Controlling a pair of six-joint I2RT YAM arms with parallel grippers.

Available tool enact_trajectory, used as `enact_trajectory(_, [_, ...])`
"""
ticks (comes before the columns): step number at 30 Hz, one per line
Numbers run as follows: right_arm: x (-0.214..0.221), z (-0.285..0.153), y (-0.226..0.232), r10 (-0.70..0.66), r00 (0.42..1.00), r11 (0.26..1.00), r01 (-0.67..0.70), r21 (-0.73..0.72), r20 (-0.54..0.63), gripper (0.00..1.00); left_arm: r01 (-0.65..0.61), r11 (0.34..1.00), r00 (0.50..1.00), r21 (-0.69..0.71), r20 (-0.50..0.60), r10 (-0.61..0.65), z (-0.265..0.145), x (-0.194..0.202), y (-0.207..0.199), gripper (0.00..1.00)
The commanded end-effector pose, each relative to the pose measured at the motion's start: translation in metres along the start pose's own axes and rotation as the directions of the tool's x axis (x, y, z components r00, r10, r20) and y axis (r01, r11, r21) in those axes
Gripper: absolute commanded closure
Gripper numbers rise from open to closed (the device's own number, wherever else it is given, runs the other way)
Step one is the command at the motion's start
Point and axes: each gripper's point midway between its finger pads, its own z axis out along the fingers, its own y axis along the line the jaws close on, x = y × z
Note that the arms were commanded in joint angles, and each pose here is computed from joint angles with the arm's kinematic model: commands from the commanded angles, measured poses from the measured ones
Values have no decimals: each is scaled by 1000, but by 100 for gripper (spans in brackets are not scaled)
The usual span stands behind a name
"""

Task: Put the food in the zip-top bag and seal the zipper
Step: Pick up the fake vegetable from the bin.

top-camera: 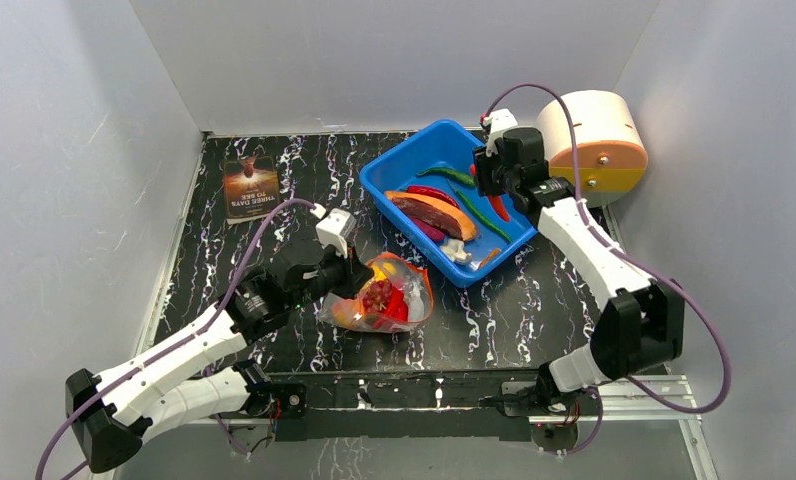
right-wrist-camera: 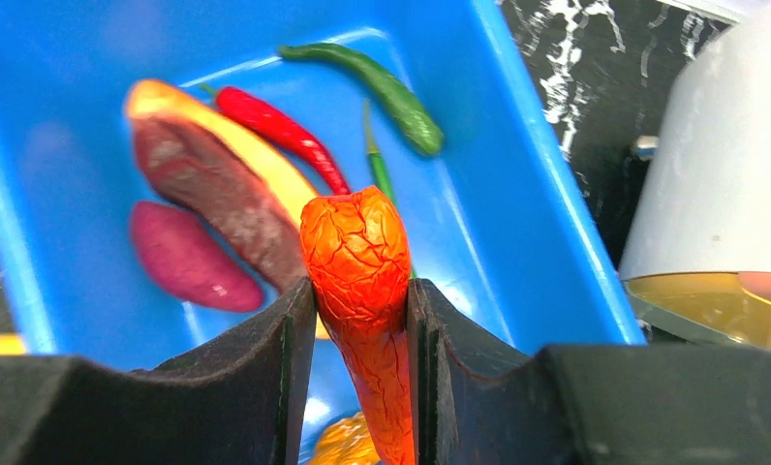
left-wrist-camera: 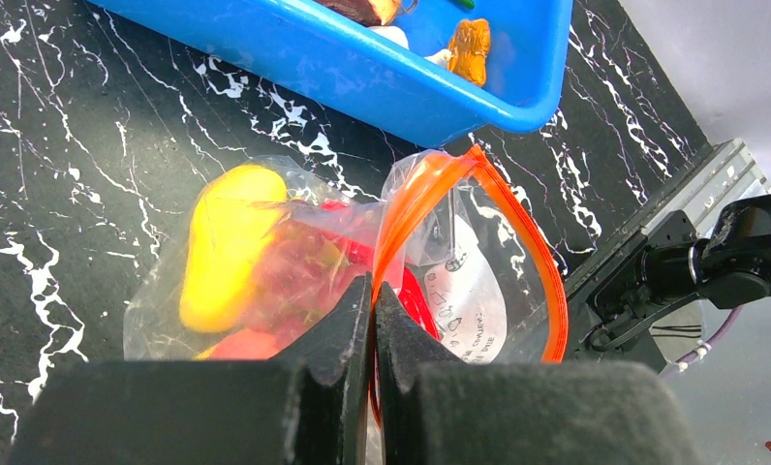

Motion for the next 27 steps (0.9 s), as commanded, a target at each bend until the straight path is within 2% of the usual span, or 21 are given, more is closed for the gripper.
enact_trajectory(1, [-44, -39, 32, 51, 981, 985, -19, -174, 185, 74, 3, 999, 999, 34, 35, -4, -2, -17, -11, 100])
enact_trajectory(7, [-59, -89, 77, 115, 944, 909, 25, -416, 309, 74, 15, 999, 998, 37, 53, -17, -5, -22, -12, 100])
enact_trajectory(13, [-71, -141, 112, 200, 895, 816, 73, -574, 398, 75, 32, 999, 997, 34, 68, -34, -8, -22, -11, 100])
enact_trajectory(17, [-68, -172, 139, 207, 873, 745, 151, -649, 442, 76, 48, 999, 996, 26, 70, -49, -9, -21, -9, 100])
enact_trajectory(23, [-48, -208, 183, 185, 854, 584, 302, -753, 486, 74, 54, 998, 995, 34, 84, -57, -9, -23, -10, 100])
enact_trajectory(27, [-27, -224, 212, 128, 836, 476, 420, -773, 533, 72, 58, 997, 994, 43, 90, -62, -9, -26, -13, 100])
